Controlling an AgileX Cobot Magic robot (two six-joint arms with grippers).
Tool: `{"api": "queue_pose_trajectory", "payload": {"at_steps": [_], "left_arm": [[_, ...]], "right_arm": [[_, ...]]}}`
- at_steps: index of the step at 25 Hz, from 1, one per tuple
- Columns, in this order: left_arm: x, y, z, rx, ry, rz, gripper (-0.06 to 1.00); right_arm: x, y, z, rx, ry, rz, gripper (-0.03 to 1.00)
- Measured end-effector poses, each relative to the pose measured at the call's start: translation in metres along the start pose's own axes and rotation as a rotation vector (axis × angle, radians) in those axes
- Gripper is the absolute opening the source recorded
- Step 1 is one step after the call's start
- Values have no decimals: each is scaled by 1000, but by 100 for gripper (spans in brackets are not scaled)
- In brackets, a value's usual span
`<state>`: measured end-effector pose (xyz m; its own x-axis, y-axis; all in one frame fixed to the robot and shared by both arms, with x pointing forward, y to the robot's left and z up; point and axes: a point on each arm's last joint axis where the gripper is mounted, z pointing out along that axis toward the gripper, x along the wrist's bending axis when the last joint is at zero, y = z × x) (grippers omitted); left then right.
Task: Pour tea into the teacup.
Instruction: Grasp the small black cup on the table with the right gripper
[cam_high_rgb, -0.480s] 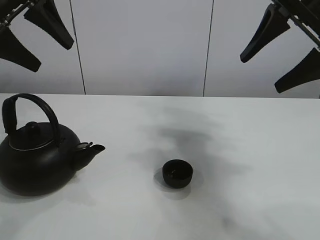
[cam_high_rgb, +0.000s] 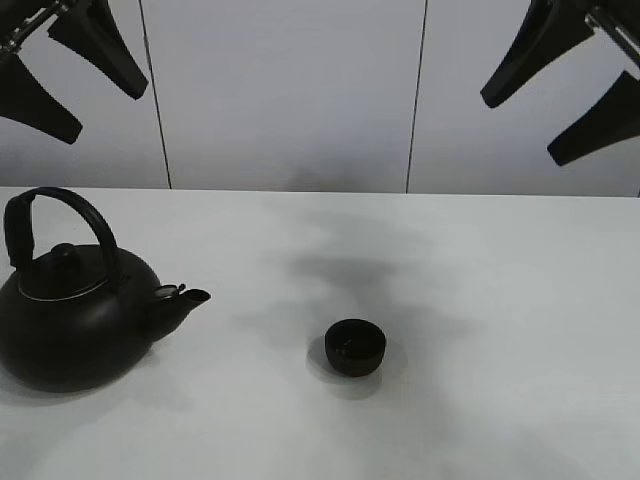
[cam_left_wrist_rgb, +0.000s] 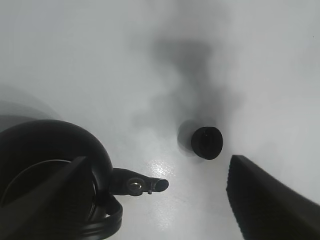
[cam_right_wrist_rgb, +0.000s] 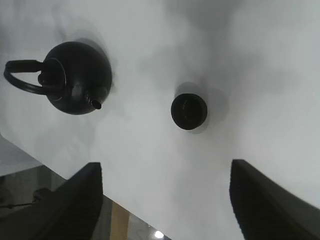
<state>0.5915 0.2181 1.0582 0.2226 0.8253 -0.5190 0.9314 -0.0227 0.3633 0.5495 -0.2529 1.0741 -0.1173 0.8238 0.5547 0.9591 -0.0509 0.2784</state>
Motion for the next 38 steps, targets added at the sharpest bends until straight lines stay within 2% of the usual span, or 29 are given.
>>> {"api": "queue_pose_trajectory", "payload": {"at_steps": [2, 5, 11, 15, 18, 20, 25, 34, 38], "left_arm": [[0, 0, 0, 0, 0, 0, 54], [0, 0, 0, 0, 0, 0, 54], [0, 0, 0, 0, 0, 0, 54], [0, 0, 0, -1, 0, 0, 54], [0, 0, 0, -1, 0, 0, 54], [0, 0, 0, -1, 0, 0, 54], [0, 0, 0, -1, 0, 0, 54], [0, 0, 0, -1, 0, 0, 54], [0, 0, 0, -1, 0, 0, 54]], "right_arm": [[10, 4, -8, 14, -2, -71, 49], [35, 7, -11, 31, -59, -226, 49], [98, -16, 18, 146, -244, -640, 52], [117, -29, 40, 210, -347, -806, 54], [114, -28, 58, 241, -382, -794, 55], [109, -25, 70, 264, -402, -757, 61], [99, -22, 94, 323, -419, -724, 65], [89, -16, 143, 321, -358, -648, 65], [81, -20, 170, 374, -359, -615, 65]]}}
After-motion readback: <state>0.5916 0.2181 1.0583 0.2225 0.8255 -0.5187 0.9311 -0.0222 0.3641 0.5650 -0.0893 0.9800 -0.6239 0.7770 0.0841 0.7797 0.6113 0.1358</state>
